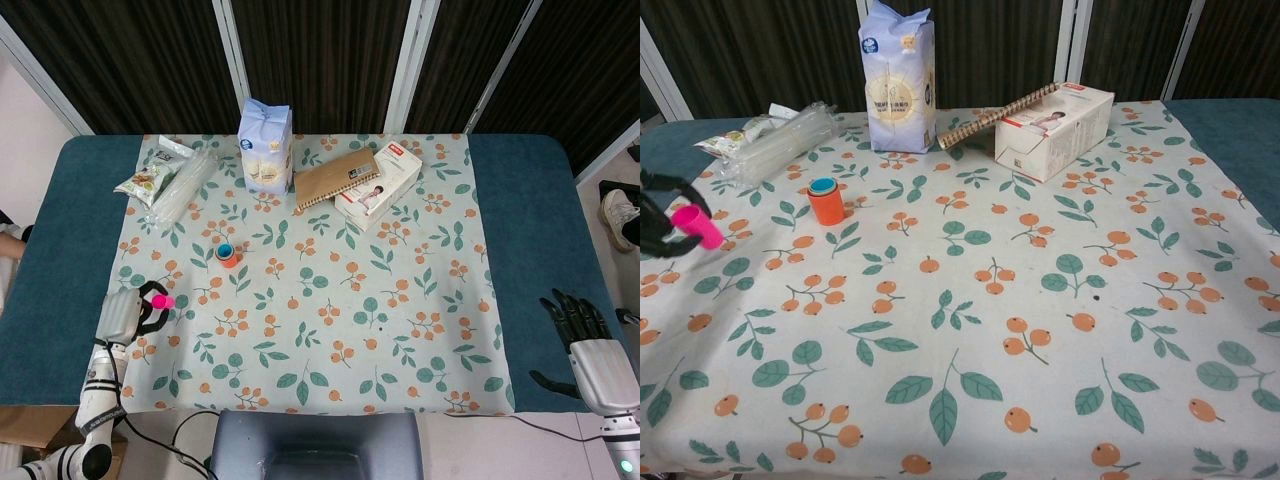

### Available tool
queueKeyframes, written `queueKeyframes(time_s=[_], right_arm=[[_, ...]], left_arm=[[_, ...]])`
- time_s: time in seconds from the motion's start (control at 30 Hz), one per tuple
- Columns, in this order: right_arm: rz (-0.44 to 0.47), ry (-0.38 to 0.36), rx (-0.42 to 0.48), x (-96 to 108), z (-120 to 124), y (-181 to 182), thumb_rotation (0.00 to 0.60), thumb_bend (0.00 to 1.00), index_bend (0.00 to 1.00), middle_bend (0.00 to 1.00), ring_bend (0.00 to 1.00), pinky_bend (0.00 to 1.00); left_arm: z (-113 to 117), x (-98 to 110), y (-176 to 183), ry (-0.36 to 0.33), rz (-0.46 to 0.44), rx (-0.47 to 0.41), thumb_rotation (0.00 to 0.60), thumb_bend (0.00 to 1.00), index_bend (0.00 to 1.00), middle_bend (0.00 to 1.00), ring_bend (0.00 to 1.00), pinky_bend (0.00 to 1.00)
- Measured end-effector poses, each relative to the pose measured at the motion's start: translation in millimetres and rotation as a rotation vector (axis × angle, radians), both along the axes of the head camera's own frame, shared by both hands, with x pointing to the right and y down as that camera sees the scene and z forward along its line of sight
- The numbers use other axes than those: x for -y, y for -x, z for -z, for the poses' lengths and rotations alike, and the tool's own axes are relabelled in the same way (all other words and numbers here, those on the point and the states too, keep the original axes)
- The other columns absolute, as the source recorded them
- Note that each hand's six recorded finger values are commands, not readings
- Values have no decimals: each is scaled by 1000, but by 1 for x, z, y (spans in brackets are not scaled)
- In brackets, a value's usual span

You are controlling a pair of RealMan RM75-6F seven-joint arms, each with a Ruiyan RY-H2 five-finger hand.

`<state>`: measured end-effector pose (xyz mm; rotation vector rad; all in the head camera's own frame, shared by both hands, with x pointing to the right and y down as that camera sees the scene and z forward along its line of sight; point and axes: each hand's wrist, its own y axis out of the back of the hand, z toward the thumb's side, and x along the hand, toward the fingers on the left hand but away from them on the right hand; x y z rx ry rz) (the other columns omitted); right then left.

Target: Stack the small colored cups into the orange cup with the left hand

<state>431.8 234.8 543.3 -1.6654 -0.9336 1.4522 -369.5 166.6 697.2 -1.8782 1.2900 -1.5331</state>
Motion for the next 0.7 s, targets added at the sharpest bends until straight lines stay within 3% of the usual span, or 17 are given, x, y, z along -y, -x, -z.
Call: queueKeyframes(time_s=[0.17, 0.27, 0.7], right_arm=[[-18, -4, -12, 3, -1, -3, 600, 125, 0, 0, 0, 0], [-13, 8, -19, 4, -5, -2, 600, 125, 0, 0, 0, 0], [-24, 10, -18, 6, -4, -6, 600, 126, 0, 0, 0, 5]], left_arm=[[16, 50, -30, -78, 24, -110, 600, 371, 608, 1000, 1000, 1000], [15, 70, -49, -83, 30, -150, 600, 370, 608, 1000, 1000, 1000], [-28, 104, -94, -25, 30, -99, 600, 369, 608, 1000, 1000, 1000]])
